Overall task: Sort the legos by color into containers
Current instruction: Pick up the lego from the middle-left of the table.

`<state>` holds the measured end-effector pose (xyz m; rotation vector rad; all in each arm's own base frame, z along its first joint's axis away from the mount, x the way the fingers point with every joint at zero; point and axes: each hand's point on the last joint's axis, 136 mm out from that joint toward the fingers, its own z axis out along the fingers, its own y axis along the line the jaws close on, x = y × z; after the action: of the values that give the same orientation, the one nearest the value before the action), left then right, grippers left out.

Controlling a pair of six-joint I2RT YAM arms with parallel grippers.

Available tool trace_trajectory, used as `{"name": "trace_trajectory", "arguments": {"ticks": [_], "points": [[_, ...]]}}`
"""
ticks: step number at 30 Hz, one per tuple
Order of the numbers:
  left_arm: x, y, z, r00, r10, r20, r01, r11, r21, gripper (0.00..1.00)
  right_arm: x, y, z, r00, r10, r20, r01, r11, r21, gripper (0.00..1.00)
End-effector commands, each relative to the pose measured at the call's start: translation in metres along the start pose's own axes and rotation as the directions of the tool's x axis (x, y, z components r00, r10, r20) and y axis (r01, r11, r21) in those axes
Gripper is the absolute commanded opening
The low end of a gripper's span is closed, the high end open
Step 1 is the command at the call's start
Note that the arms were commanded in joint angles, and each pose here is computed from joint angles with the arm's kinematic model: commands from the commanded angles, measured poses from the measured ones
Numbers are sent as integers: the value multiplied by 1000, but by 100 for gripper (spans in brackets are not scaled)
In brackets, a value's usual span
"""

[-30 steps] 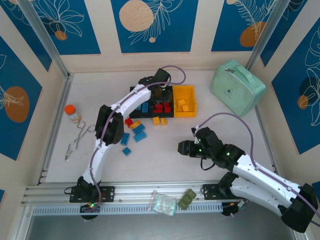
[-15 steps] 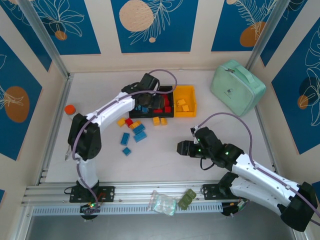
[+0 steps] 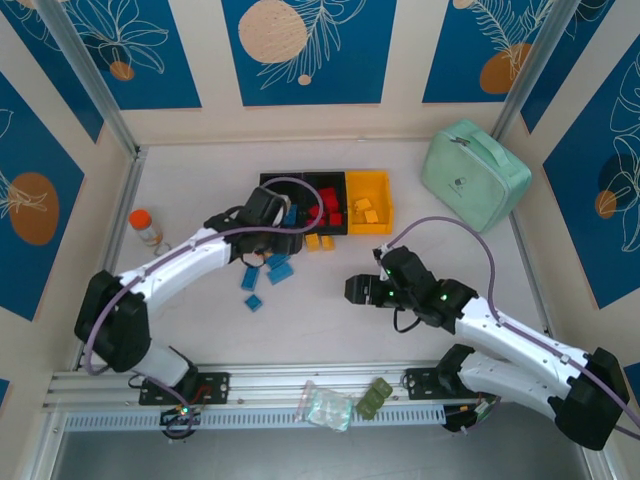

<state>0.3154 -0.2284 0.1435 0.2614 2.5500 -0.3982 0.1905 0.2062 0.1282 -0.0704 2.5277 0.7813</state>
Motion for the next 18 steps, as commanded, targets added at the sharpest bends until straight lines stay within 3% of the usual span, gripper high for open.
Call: {"name": "trace_trajectory", "arguments": {"ticks": [1,7,18], "points": [[16,13,-11,1000,-23,12,23,999,-38,66,-12,22,-1,999,-48,18,49,997,-62,74],[62,41,-21,996,-55,-64,47,992,-115,67,-5,40,8,996,-84,-19,80,987,-142,72],[133,79,-21,956,-184,-227,119,955,-273,70,1,45,17,994,-98,-44,91,986,-139,71]]}}
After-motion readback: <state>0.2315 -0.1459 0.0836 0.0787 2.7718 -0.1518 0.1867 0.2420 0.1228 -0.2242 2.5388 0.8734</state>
